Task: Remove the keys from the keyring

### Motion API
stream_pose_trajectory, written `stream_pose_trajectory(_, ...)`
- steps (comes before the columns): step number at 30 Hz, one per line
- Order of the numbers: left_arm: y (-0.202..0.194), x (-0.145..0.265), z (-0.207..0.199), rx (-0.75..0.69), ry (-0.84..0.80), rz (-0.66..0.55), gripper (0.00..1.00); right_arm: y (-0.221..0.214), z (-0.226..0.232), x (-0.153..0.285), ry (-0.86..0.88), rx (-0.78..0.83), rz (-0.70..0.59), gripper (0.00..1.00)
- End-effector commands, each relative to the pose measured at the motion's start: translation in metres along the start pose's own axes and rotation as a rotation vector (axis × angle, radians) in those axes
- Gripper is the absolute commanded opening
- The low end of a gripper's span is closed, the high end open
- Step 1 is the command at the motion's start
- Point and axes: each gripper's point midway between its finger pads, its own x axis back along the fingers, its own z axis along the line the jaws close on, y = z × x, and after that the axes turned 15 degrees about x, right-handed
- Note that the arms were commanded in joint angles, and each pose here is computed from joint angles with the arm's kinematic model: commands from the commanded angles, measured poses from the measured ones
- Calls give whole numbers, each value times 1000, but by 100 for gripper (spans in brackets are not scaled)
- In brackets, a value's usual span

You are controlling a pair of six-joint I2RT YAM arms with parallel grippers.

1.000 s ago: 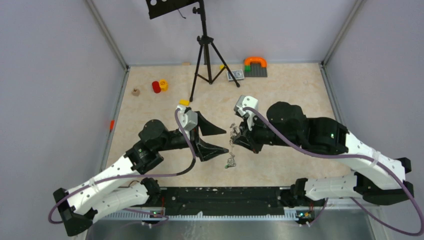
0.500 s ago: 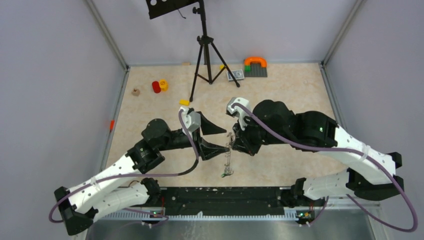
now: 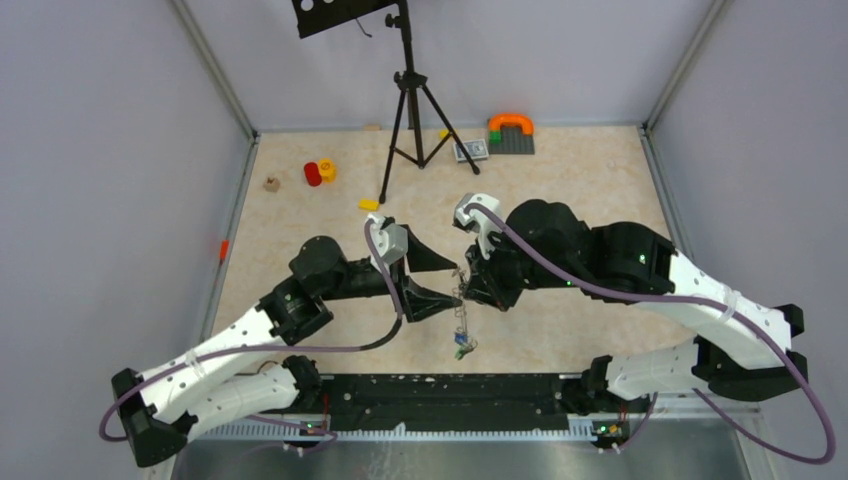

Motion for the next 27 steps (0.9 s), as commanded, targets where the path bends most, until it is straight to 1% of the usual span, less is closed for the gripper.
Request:
stream_pose_trajectory(1, 13, -4, -11, -17, -44, -28, 70, 35, -4, 13, -25, -27, -126, 0)
stream_pose_trajectory(10, 10, -5, -7, -17, -20, -13, 69, 40, -5, 12, -30, -30, -133, 0)
stream_pose_trajectory(24, 5, -3, -3, -31, 9, 18, 36, 40, 0, 16, -2, -38, -140, 0)
stream_pose_trajectory(27, 6, -1, 0, -35, 27, 11, 24, 38, 4, 18, 16, -41, -139, 0)
